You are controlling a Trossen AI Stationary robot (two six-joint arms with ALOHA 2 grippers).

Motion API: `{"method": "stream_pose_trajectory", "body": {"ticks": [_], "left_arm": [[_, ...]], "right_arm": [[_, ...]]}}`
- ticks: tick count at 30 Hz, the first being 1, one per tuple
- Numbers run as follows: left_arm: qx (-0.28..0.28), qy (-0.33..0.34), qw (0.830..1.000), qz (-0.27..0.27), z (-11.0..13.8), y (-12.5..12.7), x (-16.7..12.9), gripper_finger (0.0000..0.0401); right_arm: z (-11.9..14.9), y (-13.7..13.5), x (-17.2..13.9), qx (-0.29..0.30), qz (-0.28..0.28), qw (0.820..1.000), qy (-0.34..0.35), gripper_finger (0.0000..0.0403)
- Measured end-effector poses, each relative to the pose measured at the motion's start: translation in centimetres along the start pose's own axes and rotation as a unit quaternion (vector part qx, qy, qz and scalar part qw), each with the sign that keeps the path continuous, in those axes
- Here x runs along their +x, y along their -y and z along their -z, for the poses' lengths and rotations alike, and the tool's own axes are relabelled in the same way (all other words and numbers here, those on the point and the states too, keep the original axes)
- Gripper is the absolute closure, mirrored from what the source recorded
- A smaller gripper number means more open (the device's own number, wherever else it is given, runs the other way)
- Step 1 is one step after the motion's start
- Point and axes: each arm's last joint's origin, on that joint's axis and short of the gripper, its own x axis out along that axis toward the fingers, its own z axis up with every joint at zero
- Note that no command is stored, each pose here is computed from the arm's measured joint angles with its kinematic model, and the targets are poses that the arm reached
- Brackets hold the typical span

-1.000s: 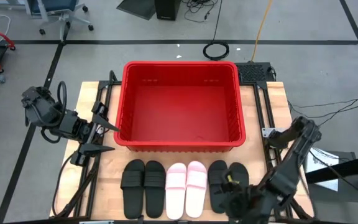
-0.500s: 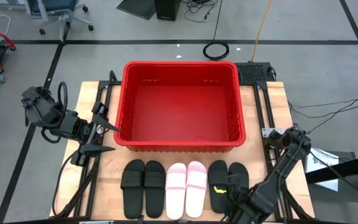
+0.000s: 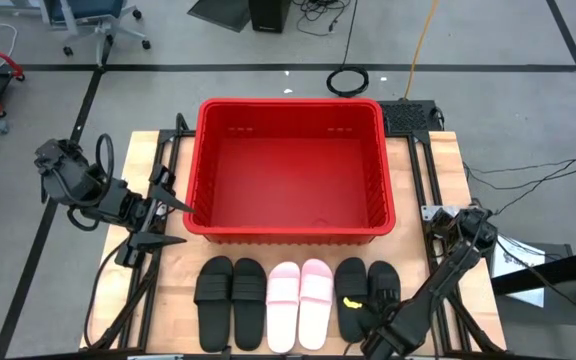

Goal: Pick and place slides into bin
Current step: Put the black slide into the red organizer bin

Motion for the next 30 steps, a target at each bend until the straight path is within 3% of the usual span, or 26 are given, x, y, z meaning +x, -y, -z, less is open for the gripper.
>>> {"method": "stream_pose_trajectory", "body": {"ticks": [11,16,30], "left_arm": [[0.003,-0.01,1.0,0.001,0.2,0.0,0.0,0.0153],[0.004,-0.011,1.0,0.001,0.2,0.0,0.0,0.0153],[0.004,-0.012,1.0,-0.008,0.2,0.0,0.0,0.0153]], "right_arm": [[2.1,1.7,6.8,0.044,0.104,0.992,-0.058,0.0209],[2.4,2.0,8.1,0.051,0.107,0.991,-0.055,0.0215],[2.5,2.3,7.4,0.055,0.087,0.994,-0.041,0.0364]]}}
